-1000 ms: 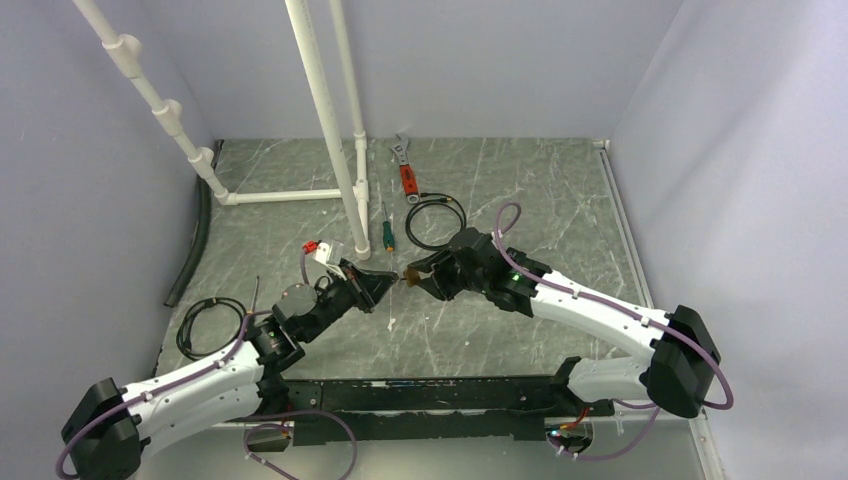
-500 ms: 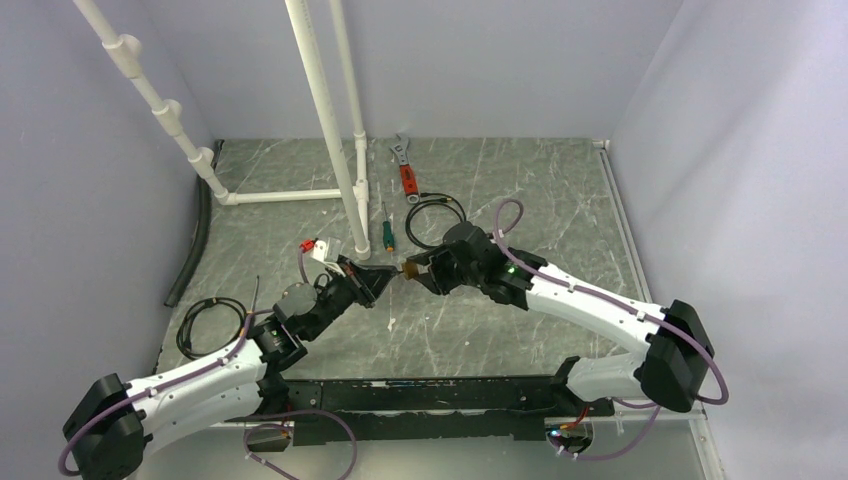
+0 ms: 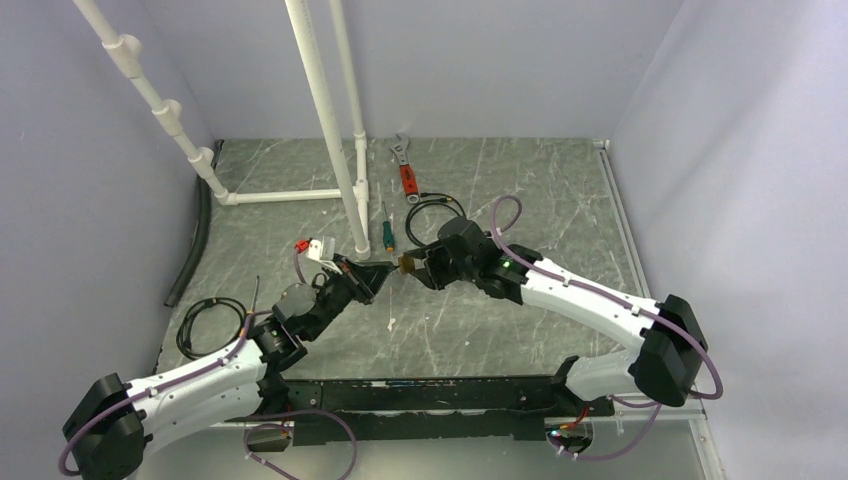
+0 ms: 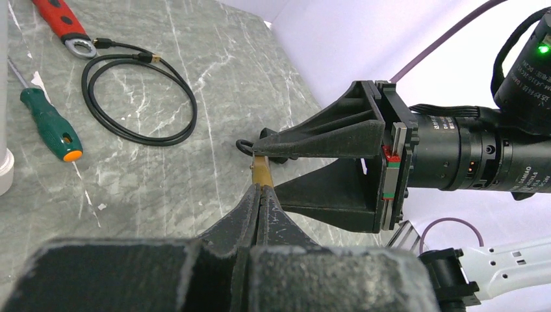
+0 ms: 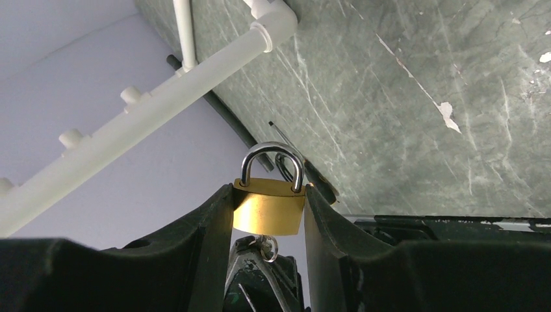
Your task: Unlock with the key
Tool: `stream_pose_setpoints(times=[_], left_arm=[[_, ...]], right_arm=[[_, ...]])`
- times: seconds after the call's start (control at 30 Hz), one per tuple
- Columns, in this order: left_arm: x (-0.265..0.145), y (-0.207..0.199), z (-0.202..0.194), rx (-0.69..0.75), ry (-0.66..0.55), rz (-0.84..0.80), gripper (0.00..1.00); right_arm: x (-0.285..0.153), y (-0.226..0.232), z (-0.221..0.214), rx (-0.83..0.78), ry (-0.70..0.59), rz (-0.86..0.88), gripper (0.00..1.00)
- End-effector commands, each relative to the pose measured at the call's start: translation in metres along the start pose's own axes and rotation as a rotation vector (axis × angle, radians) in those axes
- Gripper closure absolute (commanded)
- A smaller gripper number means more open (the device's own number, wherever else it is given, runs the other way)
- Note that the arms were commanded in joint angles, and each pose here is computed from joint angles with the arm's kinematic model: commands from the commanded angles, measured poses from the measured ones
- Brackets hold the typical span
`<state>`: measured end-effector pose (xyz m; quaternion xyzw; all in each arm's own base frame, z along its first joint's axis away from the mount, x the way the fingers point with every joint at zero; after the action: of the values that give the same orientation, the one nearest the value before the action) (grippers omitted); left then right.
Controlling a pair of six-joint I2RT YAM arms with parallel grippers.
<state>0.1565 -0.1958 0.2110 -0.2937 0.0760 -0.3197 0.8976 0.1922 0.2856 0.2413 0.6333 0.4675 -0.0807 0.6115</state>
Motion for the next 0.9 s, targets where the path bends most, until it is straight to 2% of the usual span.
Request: stream_pose_setpoints(times=[0.0,0.87], left_arm=[[0.001,0.002,0.000,-0.012,-0.022,0.011,1.00],[0.014,0.006,-0.009,-0.008,-0.014,0.030,1.00]], right_arm=[[-0.016,0.031,-0.014,0.045,0.053,0.093,1.00],[-0.015,0.043,-0.027,-0.008,0.117,0.119,1.00]])
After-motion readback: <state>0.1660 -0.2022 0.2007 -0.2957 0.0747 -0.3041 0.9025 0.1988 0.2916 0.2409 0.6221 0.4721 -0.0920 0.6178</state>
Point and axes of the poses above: each gripper's point midway between its finger pads, its own x axis out along the fingers, its own y axis along the line the jaws close on, z = x × y, the point moved 8 cm from there along -x, back along the fingers, and after that the axes turned 4 degrees about x, right-handed, at the moved point
